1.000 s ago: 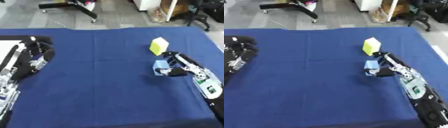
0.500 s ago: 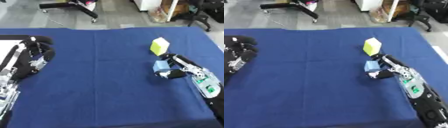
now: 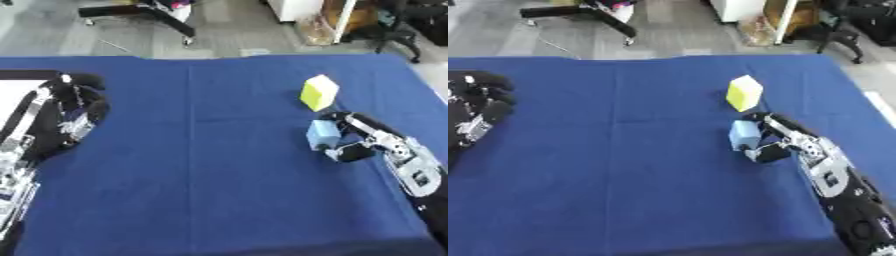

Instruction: Pick up the objects with one hand, pass them to the other hand, and then place them into the box on the other side of the table.

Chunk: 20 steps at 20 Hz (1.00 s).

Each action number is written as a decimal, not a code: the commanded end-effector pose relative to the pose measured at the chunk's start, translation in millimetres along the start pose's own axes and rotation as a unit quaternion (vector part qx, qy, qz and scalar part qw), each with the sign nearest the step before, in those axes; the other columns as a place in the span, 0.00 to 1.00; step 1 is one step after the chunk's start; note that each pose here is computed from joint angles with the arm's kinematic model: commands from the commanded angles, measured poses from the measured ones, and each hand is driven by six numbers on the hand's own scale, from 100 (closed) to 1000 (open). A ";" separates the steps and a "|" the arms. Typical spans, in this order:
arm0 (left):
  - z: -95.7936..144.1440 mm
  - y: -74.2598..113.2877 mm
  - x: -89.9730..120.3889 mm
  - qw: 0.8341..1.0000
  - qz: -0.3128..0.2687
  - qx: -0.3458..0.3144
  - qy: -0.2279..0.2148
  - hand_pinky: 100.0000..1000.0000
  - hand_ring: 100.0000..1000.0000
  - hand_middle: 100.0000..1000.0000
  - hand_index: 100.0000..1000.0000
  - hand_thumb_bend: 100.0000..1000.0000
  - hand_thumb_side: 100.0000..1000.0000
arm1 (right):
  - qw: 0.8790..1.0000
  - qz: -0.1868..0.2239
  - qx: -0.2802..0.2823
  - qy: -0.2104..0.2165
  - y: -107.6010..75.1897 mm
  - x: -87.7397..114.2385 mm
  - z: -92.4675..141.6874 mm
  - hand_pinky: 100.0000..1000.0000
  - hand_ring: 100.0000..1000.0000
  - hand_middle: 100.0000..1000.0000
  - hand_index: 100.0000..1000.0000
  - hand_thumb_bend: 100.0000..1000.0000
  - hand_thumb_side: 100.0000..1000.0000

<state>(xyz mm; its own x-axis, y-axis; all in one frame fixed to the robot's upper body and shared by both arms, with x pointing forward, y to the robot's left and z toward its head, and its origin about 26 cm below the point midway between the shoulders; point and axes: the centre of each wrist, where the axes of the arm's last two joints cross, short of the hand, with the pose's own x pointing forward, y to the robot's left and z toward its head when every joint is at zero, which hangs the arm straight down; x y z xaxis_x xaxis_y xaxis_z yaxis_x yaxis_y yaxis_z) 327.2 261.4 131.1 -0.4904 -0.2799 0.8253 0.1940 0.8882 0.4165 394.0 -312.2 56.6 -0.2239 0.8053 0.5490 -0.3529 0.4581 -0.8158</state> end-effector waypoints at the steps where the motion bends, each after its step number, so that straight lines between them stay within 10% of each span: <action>1: -3.4 4.6 5.8 1.000 -0.008 0.002 -0.011 0.54 0.55 0.59 0.70 0.51 0.48 | 1.000 0.018 -0.014 0.002 -18.1 -1.2 3.3 0.64 0.64 0.69 0.82 0.08 0.00; 12: -4.0 4.4 6.1 1.000 -0.009 0.002 -0.011 0.53 0.55 0.59 0.70 0.50 0.48 | 0.995 0.026 -0.092 -0.026 -28.3 10.5 6.5 0.58 0.55 0.44 0.56 0.11 0.00; 20: -8.5 -0.8 0.8 1.000 -0.005 -0.013 -0.002 0.54 0.56 0.60 0.71 0.48 0.50 | 0.966 0.059 -0.178 -0.175 -54.5 90.1 16.5 0.57 0.55 0.44 0.56 0.14 0.00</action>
<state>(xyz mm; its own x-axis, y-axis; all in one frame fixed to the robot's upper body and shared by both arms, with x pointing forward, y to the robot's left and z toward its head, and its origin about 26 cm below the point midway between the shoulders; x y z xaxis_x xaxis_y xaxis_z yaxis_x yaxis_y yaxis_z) 331.7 259.3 127.4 -0.4737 -0.2830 0.8340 0.2114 0.8827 0.4196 381.9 -275.5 130.6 -0.5035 0.7269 0.4669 -0.0412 0.5196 -0.8534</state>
